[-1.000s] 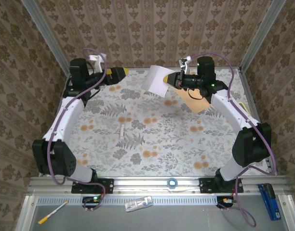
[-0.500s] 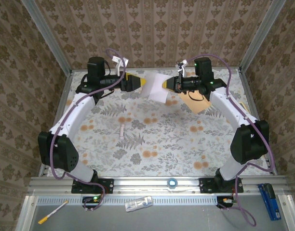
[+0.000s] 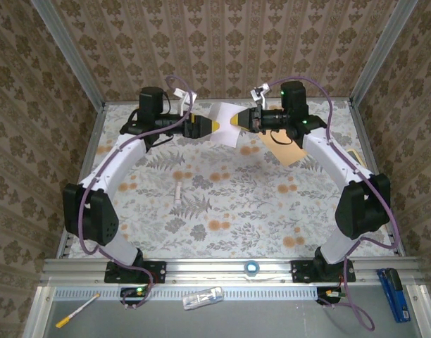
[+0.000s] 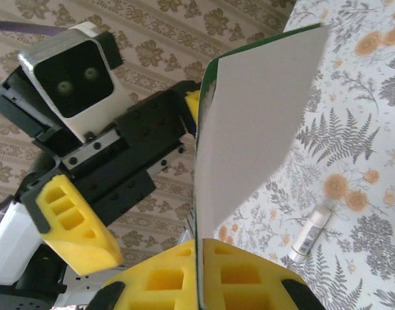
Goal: Place the letter into the envelope and seal it
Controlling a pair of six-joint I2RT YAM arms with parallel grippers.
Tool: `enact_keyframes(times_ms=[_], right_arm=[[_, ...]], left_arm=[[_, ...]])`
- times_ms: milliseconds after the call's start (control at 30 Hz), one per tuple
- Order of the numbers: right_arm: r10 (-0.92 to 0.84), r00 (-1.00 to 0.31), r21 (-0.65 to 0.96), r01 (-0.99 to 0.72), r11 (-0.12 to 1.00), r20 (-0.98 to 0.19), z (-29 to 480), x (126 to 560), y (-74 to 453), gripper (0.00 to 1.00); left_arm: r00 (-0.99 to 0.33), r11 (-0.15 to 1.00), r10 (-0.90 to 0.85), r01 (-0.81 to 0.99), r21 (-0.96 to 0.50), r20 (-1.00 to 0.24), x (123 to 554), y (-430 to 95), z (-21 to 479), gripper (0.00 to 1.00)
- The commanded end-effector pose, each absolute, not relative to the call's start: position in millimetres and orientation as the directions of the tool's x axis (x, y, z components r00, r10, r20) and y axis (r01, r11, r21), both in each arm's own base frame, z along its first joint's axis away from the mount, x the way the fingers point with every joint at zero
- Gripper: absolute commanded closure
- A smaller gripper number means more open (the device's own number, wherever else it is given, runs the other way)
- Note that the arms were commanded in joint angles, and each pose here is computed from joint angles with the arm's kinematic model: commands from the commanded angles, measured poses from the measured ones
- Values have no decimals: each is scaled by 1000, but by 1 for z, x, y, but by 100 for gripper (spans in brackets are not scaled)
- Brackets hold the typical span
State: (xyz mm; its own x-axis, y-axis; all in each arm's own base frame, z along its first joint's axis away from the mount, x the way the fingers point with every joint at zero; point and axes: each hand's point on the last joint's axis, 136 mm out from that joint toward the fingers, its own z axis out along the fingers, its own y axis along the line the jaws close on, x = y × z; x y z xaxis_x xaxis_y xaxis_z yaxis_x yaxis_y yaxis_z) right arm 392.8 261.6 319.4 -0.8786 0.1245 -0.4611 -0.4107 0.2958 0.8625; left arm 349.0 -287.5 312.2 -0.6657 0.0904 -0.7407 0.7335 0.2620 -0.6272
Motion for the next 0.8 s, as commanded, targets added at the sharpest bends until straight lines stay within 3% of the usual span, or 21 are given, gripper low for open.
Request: enact_keyframes(times_ms=[0, 467, 767], right_arm=[[109, -875, 865, -436, 249, -472, 327, 393, 270, 100], [125, -877, 873, -428, 235, -464, 321, 400, 276, 100], [132, -880, 876, -418, 240, -456, 313, 406, 277, 100]], left_arm=[[-635, 235, 103, 763, -602, -765, 348, -292, 320, 0], [-648, 125, 34, 758, -640, -761, 346, -306, 347, 0], [-646, 101, 48, 762, -640, -762, 338, -316, 351, 6]])
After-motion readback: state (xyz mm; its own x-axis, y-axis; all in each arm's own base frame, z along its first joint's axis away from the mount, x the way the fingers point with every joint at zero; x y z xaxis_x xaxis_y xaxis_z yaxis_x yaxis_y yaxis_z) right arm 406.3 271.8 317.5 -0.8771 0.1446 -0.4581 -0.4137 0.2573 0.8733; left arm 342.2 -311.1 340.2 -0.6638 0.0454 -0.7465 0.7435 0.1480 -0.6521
